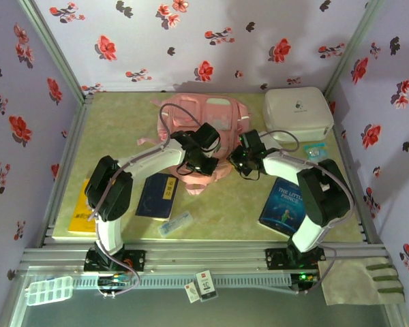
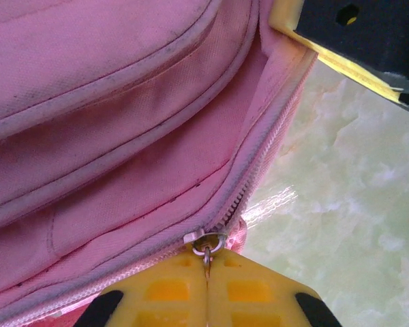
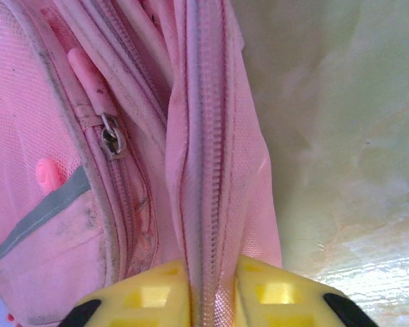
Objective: Pack the student bag
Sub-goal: Unzip the student bag at the top-center of the table.
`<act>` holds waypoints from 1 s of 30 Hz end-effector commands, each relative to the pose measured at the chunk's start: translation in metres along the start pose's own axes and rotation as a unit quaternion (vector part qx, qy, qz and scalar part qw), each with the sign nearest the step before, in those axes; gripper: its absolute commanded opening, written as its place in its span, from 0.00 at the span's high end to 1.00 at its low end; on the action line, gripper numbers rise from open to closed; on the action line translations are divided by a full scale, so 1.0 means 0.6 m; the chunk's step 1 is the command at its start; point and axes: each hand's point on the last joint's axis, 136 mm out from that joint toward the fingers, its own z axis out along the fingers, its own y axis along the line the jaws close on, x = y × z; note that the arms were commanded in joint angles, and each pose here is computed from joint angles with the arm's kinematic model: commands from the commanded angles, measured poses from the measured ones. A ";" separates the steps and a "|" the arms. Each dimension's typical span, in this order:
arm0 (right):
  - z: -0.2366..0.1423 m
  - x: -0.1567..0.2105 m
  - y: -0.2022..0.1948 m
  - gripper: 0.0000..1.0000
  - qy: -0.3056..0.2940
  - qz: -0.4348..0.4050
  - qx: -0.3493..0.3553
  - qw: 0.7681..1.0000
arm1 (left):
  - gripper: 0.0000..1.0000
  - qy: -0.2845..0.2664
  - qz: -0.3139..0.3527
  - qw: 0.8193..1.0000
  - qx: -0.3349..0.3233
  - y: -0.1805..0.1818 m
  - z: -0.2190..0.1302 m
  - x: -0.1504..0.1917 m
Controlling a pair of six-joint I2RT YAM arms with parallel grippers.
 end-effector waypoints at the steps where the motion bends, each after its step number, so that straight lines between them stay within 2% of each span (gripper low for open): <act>1: 0.005 -0.030 -0.018 0.85 -0.043 -0.010 0.037 0.998 | 1.00 0.033 0.000 0.999 -0.007 0.020 -0.023 0.022; 10: -0.003 -0.086 -0.033 0.89 -0.093 -0.030 0.069 0.993 | 1.00 0.062 -0.032 0.997 -0.032 0.104 -0.045 0.067; 19: 0.013 -0.138 -0.006 0.90 -0.107 -0.074 0.060 0.990 | 1.00 0.044 -0.058 0.997 -0.039 0.157 -0.050 0.061; 23: 0.046 -0.136 0.000 0.89 -0.074 -0.096 0.051 0.991 | 1.00 0.041 -0.070 0.997 -0.019 0.147 -0.039 0.059; 27: 0.061 -0.141 0.013 0.86 -0.058 -0.117 0.034 0.991 | 1.00 0.036 -0.057 0.998 0.012 0.110 -0.034 0.058; 30: 0.058 -0.154 0.025 0.80 -0.059 -0.125 0.017 0.990 | 1.00 0.030 -0.047 0.998 0.028 0.078 -0.027 0.053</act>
